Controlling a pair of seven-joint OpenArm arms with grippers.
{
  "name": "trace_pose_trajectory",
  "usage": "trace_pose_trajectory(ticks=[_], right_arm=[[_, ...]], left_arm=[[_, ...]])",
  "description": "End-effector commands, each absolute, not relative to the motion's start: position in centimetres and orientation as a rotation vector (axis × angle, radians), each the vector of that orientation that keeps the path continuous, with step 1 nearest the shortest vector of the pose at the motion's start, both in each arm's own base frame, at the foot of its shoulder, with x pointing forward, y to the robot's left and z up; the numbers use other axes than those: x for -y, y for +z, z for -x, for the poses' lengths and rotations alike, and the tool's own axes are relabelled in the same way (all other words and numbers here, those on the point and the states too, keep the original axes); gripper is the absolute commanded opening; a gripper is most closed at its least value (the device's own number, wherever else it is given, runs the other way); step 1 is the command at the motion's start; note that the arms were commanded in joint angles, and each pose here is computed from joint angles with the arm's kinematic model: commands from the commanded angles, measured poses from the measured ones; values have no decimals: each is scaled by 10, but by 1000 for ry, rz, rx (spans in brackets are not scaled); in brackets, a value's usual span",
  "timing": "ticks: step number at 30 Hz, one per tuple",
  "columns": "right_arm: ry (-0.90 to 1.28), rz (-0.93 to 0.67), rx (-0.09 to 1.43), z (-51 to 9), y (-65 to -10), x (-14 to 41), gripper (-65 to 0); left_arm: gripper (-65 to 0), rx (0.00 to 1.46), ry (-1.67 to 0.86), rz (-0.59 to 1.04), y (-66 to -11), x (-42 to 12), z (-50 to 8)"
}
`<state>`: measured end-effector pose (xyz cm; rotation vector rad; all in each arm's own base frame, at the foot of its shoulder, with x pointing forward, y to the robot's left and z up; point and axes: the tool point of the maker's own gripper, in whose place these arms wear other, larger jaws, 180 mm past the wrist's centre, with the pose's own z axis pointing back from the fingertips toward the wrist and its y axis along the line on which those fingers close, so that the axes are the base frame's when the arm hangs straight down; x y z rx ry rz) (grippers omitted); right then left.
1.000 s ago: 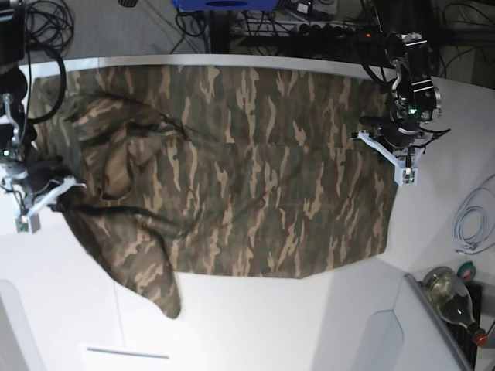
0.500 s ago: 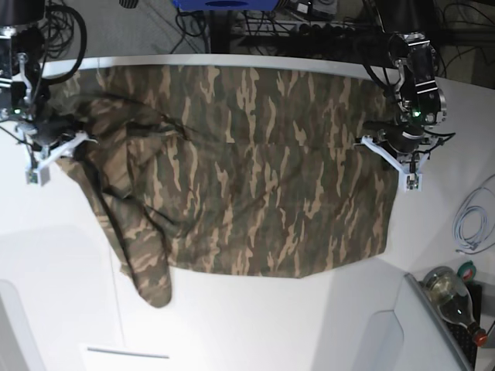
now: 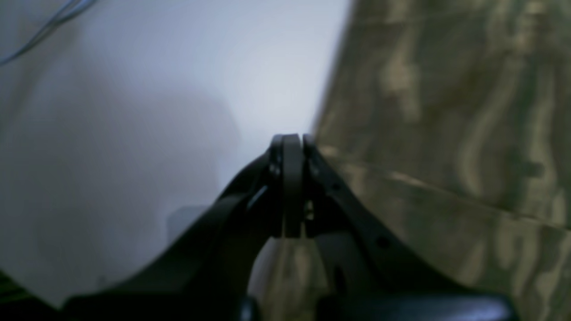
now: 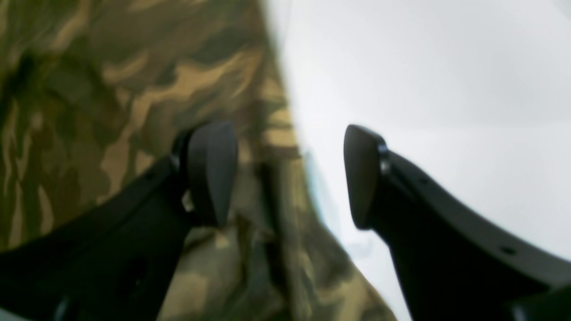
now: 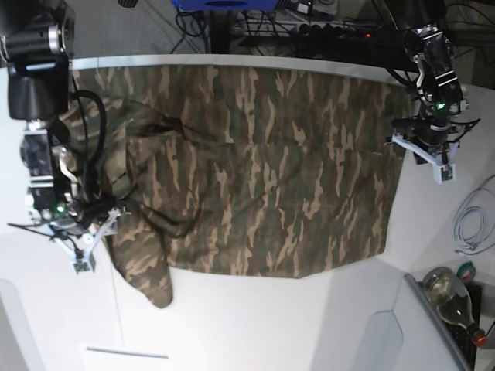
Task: Layout the t-shirt on the table in an organized manner, then fold the t-shirt properly
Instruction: 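Grasp the shirt sides with both grippers and lift them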
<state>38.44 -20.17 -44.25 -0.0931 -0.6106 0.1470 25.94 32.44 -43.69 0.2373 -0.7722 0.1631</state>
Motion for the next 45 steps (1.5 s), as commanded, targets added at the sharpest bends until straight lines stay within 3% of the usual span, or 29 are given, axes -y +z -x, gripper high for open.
trace_pose_trajectory(ticks=[1,11,12,15,16,18,22,30,38,42,44,45], right_arm=[[140,139,675,-408,-420,219,-285],[104,129,620,-410,-450,230,-302],[100,129,605,-408,-455,232,-348],[96,126,603,-407,-456,232,-632],[97,126,604,-407,-456,232,-650],[103,128,617,-406,-452,230,-627],[126,130,681,-408,-436,223,-650],[126,132,634,-399,-441,223,-650],[165,134,697,-386,-424,211,-650],[169,133,672,-378,-426,209,-650],[174,133,684,-377,-423,207,-650],[176,134,693,-377,-420,206,-650]], left_arm=[[-650,827,160,-256,-422,-332,-269],[-650,812,157,-278,-423,-342,-259],[-650,812,155,-280,-422,-343,-259],[-650,812,156,-280,-422,-343,-260],[-650,813,156,-280,-421,-343,-261],[-650,811,155,-279,-422,-342,-261],[-650,814,153,-279,-421,-342,-262],[-650,831,163,-272,-418,-342,-274],[-650,851,99,-270,-404,-358,-337],[-224,811,107,-231,-415,-361,-367],[-107,778,116,-202,-424,-358,-379],[-97,753,112,-183,-431,-352,-384]])
